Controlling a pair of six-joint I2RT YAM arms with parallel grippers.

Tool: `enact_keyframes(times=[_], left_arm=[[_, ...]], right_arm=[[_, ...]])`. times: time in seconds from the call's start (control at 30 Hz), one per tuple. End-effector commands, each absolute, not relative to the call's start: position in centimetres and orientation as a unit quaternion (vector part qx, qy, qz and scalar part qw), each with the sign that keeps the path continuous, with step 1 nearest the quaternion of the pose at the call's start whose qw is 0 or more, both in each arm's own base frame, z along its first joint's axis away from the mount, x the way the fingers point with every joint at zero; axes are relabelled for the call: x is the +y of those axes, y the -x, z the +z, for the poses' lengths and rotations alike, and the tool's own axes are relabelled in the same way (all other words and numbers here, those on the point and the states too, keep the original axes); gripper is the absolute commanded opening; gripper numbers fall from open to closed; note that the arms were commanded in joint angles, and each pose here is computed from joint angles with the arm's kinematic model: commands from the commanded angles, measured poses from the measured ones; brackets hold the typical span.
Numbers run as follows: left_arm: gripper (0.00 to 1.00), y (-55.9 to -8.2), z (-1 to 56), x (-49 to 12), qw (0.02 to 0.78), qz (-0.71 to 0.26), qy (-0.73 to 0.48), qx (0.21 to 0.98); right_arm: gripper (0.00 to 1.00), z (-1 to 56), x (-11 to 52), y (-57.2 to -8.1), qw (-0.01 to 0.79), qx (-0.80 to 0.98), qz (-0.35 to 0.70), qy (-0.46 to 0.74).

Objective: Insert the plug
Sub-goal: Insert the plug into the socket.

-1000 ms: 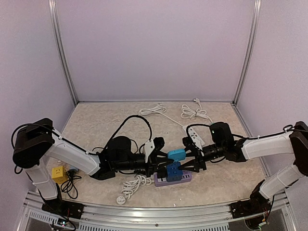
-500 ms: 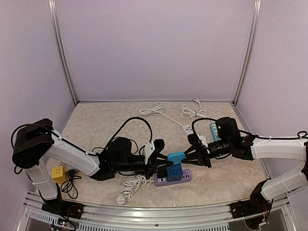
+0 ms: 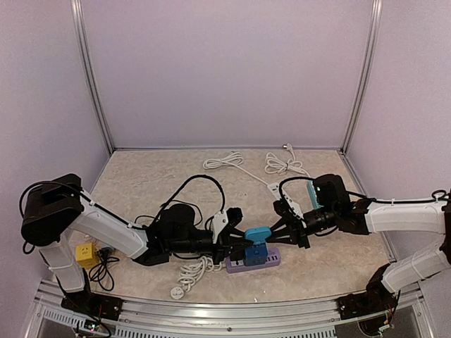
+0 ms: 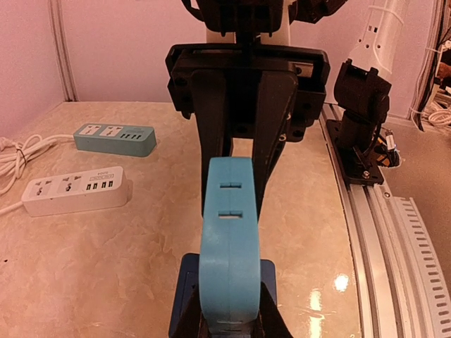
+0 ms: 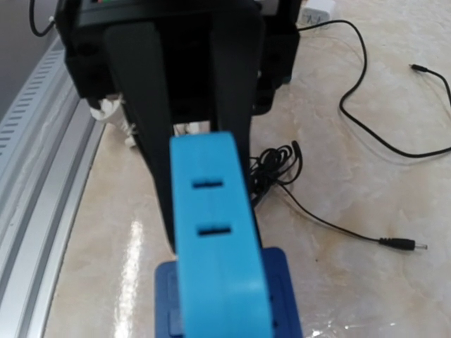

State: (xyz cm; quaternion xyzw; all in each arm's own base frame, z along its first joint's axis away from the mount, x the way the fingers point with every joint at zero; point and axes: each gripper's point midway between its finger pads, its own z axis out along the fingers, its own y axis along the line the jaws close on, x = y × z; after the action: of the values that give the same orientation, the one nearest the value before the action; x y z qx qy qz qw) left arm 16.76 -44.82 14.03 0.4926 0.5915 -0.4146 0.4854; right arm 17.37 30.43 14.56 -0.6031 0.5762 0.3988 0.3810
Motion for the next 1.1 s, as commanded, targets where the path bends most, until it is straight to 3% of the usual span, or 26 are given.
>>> enact_keyframes(times=[0.0, 1.07], left_arm=[[0.00, -16.1, 12.8, -45.0, 0.474, -0.411, -0.502, 0.596], [0.00, -16.3, 11.0, -45.2, 0.460, -0.402, -0.515, 0.602]], right_arm=[[0.00, 15.0, 30.9, -17.8, 0.402, 0.569, 0.394, 0.600], [0.00, 13.2, 31.3, -18.1, 0.368, 0.590, 0.402, 0.596]])
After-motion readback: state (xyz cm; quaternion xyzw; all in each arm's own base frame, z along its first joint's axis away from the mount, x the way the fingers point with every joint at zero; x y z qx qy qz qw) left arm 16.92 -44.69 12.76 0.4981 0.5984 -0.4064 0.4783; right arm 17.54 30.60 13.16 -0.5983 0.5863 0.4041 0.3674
